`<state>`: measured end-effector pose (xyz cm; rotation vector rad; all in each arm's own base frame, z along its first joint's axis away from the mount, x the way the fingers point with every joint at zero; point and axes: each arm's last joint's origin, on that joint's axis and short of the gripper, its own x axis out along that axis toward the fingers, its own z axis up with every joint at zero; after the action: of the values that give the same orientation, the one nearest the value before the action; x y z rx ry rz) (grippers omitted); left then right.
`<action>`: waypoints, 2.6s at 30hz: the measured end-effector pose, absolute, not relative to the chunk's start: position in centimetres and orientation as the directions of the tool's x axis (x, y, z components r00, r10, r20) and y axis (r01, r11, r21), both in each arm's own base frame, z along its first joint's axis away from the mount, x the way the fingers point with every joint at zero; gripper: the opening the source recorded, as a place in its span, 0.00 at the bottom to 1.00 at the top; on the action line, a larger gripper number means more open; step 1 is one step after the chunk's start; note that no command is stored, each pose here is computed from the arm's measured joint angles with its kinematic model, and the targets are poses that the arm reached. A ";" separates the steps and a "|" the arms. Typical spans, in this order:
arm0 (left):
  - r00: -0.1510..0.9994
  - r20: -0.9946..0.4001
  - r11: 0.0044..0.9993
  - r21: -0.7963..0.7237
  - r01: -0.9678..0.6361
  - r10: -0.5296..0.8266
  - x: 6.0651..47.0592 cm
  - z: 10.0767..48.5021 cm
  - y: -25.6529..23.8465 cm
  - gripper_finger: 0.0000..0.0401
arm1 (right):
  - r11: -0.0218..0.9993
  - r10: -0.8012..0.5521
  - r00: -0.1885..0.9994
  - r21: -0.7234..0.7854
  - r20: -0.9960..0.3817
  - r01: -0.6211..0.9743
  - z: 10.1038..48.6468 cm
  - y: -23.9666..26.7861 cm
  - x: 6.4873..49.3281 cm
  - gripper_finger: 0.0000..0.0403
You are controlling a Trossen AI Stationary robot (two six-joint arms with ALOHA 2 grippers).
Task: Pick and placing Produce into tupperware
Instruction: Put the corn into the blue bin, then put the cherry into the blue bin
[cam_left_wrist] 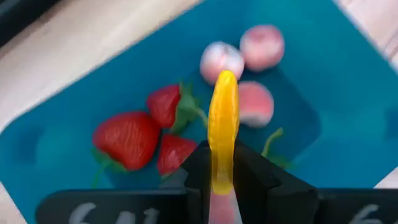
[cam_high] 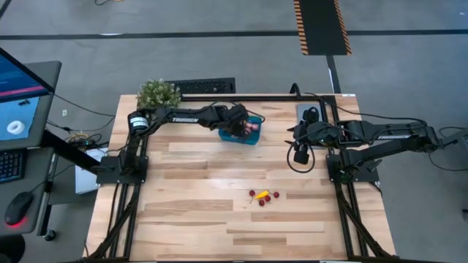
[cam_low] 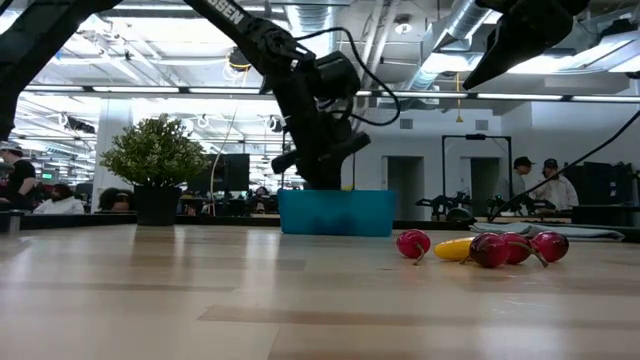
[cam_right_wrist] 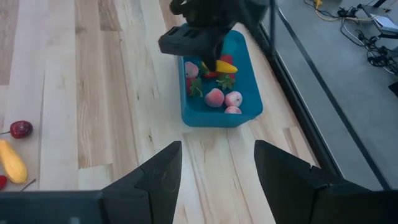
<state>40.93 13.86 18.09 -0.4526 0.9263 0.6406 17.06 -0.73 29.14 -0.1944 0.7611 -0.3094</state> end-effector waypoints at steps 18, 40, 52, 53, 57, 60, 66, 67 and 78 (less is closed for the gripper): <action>0.409 -0.869 0.738 -0.078 -0.670 0.279 40.3 17.3 13.8 0.25 | 0.937 -0.344 0.682 -0.283 -0.646 0.204 29.1 -0.7 17.1 0.56; 0.501 -0.842 0.830 -0.127 -0.543 0.199 43.4 24.8 9.5 0.42 | 0.937 -0.344 0.671 -0.287 -0.657 0.199 29.0 -0.7 16.9 0.56; 0.569 -0.816 0.906 -0.163 -0.390 0.098 44.7 26.6 -1.5 0.41 | 0.937 -0.344 0.672 -0.287 -0.656 0.200 29.0 -0.7 17.0 0.56; 0.571 -0.815 0.909 -0.160 -0.386 0.098 44.7 26.6 -2.3 0.41 | 0.937 -0.344 0.672 -0.287 -0.656 0.200 29.0 -0.7 17.0 0.56; 0.578 -0.809 0.916 -0.144 -0.375 0.109 44.4 26.6 -5.1 0.41 | 0.937 -0.344 0.672 -0.287 -0.656 0.200 29.0 -0.7 17.0 0.56; 0.583 -0.804 0.921 -0.135 -0.364 0.113 44.2 26.6 -6.9 0.41 | 0.937 -0.344 0.672 -0.287 -0.656 0.200 29.0 -0.7 17.0 0.56; 0.590 -0.800 0.934 -0.119 -0.337 0.111 43.7 26.1 -9.2 0.41 | 0.937 -0.344 0.672 -0.286 -0.656 0.200 29.0 -0.7 17.0 0.56; 0.588 -0.802 0.936 -0.115 -0.333 0.111 43.7 25.7 -9.5 0.41 | 0.937 -0.344 0.672 -0.286 -0.656 0.200 29.0 -0.7 17.0 0.56; 0.594 -0.800 0.946 -0.123 -0.300 0.084 43.3 21.1 -9.6 0.41 | 0.937 -0.344 0.672 -0.286 -0.656 0.200 29.0 -0.7 17.0 0.56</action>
<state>43.32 -9.57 21.13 -0.2566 0.9103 0.2261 16.96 -0.73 29.04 -0.1969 0.7763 -0.3085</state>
